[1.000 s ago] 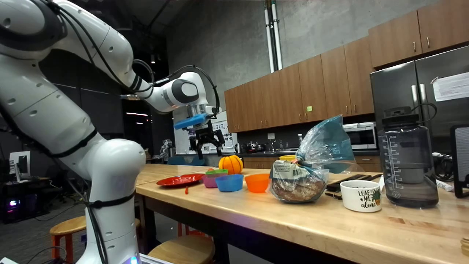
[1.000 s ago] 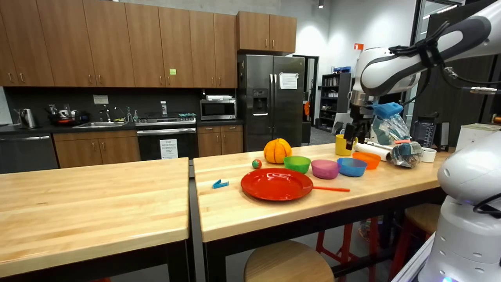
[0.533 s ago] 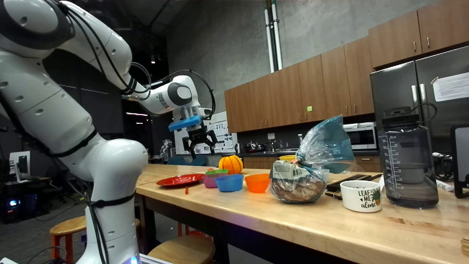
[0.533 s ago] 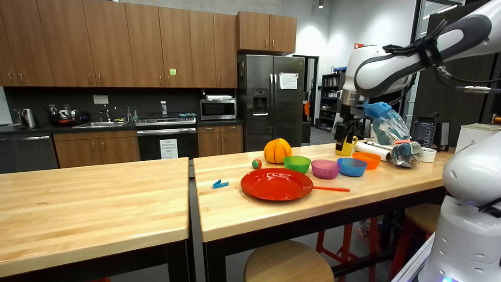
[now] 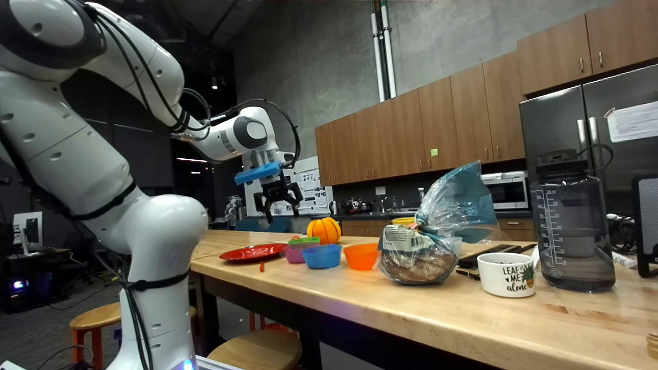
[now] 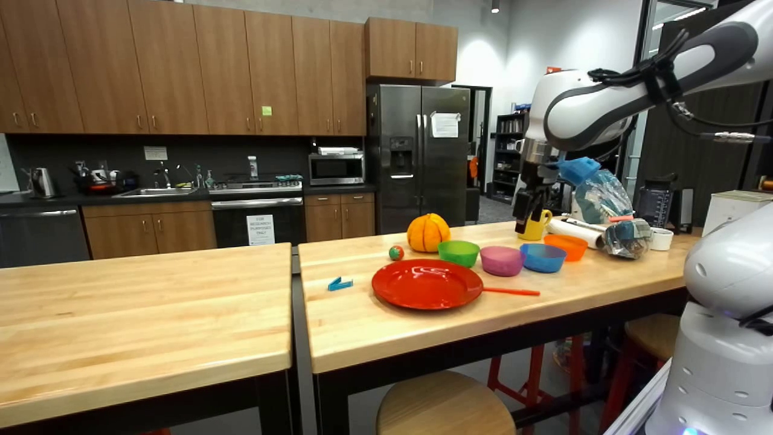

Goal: Put the red object in the orange bowl

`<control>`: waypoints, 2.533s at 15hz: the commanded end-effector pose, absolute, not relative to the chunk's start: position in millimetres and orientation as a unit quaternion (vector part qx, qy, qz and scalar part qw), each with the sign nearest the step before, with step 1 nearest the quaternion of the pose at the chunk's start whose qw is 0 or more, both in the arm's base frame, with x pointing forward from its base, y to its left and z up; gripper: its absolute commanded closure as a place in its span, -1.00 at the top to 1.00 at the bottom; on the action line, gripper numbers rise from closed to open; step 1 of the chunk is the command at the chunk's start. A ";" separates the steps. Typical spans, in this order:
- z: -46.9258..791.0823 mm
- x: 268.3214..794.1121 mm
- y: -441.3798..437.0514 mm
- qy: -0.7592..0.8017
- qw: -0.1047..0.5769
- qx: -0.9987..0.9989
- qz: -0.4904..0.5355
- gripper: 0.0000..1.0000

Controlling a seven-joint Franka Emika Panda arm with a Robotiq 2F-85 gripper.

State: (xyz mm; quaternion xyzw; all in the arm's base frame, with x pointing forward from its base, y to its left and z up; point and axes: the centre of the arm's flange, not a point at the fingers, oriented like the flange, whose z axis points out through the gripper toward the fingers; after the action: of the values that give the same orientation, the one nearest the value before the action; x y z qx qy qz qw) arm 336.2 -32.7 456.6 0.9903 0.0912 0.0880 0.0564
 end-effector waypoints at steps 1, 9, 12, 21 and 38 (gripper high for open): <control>456.6 336.2 -32.7 0.091 0.056 0.990 0.088 1.00; 456.7 336.2 -32.7 0.091 0.056 0.990 0.088 1.00; 457.7 346.9 -15.4 0.103 0.054 0.989 0.094 1.00; 455.0 388.3 38.5 0.142 0.044 0.980 0.131 1.00; 430.2 466.1 125.1 0.175 0.030 0.967 0.182 1.00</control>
State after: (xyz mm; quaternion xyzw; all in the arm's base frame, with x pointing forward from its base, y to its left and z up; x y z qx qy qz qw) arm 445.1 108.4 437.2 0.9675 0.1771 0.1764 0.0385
